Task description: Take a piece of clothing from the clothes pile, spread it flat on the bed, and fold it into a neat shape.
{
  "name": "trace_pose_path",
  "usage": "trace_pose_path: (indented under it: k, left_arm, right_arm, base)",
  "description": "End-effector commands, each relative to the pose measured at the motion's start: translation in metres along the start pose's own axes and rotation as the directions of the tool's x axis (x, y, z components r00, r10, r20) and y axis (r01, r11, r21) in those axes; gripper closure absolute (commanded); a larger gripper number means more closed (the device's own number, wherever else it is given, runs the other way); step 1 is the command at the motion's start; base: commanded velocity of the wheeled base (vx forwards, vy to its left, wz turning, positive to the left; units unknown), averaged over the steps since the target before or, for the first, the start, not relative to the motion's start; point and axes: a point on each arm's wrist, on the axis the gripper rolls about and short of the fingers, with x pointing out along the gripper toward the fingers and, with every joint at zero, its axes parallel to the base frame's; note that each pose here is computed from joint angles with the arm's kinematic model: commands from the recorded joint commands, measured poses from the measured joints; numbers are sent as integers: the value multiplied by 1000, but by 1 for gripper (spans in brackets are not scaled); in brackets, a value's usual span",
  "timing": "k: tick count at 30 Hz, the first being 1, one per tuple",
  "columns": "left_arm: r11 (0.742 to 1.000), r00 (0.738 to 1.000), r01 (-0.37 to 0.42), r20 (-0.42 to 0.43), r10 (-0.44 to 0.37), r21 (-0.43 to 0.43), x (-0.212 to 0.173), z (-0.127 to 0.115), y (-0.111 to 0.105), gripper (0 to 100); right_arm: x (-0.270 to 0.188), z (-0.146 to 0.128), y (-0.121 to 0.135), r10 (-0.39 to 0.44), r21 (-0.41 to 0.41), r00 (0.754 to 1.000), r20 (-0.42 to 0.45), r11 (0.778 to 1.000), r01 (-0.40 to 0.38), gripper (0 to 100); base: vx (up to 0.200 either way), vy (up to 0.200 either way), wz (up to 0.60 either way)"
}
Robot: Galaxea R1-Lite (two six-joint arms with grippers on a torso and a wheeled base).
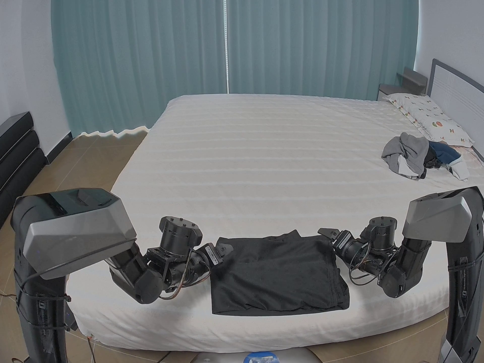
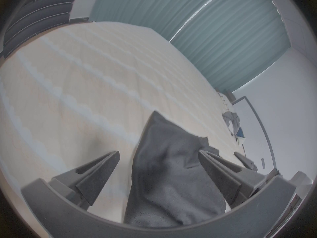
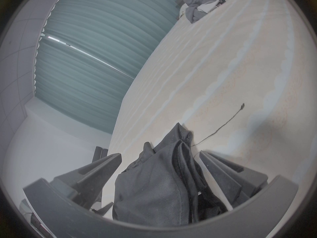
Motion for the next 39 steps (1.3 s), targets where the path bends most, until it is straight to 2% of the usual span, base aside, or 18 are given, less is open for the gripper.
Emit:
trace_pose_path:
  k: [1, 2, 3, 5, 8, 10, 14, 15, 17, 22, 26, 31, 33, 36, 39]
  left_arm:
    - [998, 988, 51, 149, -46, -31, -32, 43, -12, 0]
    - [998, 988, 51, 149, -46, -31, -32, 43, -12, 0]
    - [995, 957, 77, 283, -57, -59, -58, 80, -15, 0]
    - [995, 937, 94, 342, -73, -45, -76, 96, -17, 0]
    - [995, 918, 98, 386, -91, 2, -92, 106, -22, 0]
    - [998, 905, 65, 420, -70, 26, -97, 107, -22, 0]
    - [998, 846, -64, 530, 46, 17, -103, 110, -20, 0]
    - [997, 836, -80, 546, 62, 9, -108, 109, -20, 0]
    - [996, 831, -89, 552, 71, 6, -119, 107, -17, 0]
    - [997, 814, -78, 579, 50, 23, -155, 101, -18, 0]
    - [994, 785, -81, 619, 16, 77, -198, 92, -17, 0]
    - [993, 737, -90, 676, 11, 82, -239, 80, -11, 0]
    - [989, 711, -118, 703, 24, 86, -254, 73, -6, 0]
    - [981, 689, -162, 724, 37, 104, -271, 61, 3, 0]
    - [976, 676, -186, 736, 42, 115, -283, 52, 10, 0]
  right_arm:
    - [-12, 10, 15, 31, -65, 999, 27, 997, -30, 0]
    - [-12, 10, 15, 31, -65, 999, 27, 997, -30, 0]
    - [-25, 20, 22, 37, -138, 998, 55, 990, -29, 0]
    - [-38, 25, 29, 43, -179, 996, 76, 983, -29, 0]
    - [-56, 27, 35, 36, -232, 995, 91, 973, -14, 0]
    - [-66, 28, 37, 30, -271, 993, 111, 962, 2, 0]
    - [-90, 32, 44, 21, -328, 986, 167, 944, 36, 0]
    - [-97, 33, 46, 24, -335, 985, 173, 942, 36, 0]
    - [-111, 34, 51, 36, -346, 983, 183, 938, 30, 0]
    - [-147, 38, 58, 61, -377, 973, 221, 926, 28, 0]
    - [-186, 38, 62, 95, -438, 961, 261, 898, 31, 0]
    - [-221, 35, 64, 139, -502, 942, 307, 864, 36, 0]
    - [-236, 32, 63, 155, -544, 934, 321, 838, 48, 0]
    - [-253, 30, 63, 180, -587, 919, 351, 807, 66, 0]
    - [-265, 30, 65, 193, -595, 907, 375, 800, 76, 0]
  base:
    - [0, 0, 0]
    - [0, 0, 0]
    - [0, 0, 0]
    - [0, 0, 0]
    - [0, 0, 0]
    - [0, 0, 0]
    - [0, 0, 0]
    - [0, 0, 0]
    - [0, 0, 0]
    - [0, 0, 0]
    - [0, 0, 0]
    - [0, 0, 0]
    - [0, 0, 0]
    - [0, 0, 0]
    - [0, 0, 0]
